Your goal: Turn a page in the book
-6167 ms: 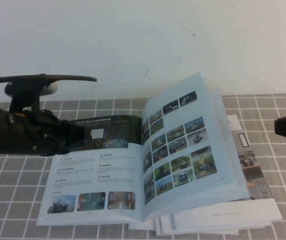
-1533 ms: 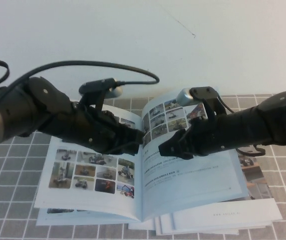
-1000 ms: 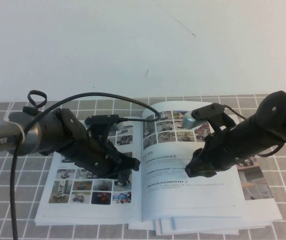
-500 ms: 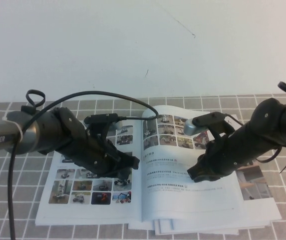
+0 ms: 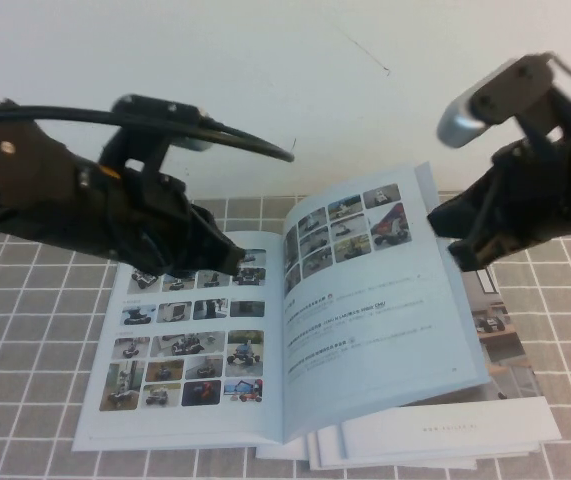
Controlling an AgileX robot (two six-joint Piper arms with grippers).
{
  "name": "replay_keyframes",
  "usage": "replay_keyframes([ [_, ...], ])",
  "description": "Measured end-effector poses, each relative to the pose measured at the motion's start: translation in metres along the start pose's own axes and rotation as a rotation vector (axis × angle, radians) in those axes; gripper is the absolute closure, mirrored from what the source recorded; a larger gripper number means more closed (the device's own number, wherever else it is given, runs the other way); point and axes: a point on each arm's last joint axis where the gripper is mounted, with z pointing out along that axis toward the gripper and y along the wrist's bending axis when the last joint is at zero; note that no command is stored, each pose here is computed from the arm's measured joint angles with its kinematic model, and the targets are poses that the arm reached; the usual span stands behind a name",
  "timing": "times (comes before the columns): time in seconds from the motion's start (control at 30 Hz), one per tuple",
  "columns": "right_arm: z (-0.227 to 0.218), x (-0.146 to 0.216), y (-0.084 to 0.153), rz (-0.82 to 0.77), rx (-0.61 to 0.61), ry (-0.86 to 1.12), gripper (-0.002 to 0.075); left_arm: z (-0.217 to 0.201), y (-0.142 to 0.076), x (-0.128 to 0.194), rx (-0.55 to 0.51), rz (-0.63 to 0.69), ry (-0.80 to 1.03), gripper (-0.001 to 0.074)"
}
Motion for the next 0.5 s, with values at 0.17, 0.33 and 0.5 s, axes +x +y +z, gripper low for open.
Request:
replay_keyframes([
  [0.17, -0.068, -0.008, 0.014, -0.116, 0.079, -0.089, 0.0727, -0.072, -0.021, 0.001, -0.069, 0.115, -0.104, 0.0738],
  [0.33, -0.106, 0.003, 0.025, -0.154, 0.114, -0.042, 0.0727, -0.127, -0.034, 0.012, -0.15, 0.157, -0.183, 0.0738],
  [0.5, -0.143, 0.02, 0.036, -0.17, 0.144, 0.029, 0.0727, -0.155, -0.041, 0.038, -0.198, 0.169, -0.211, 0.0738],
])
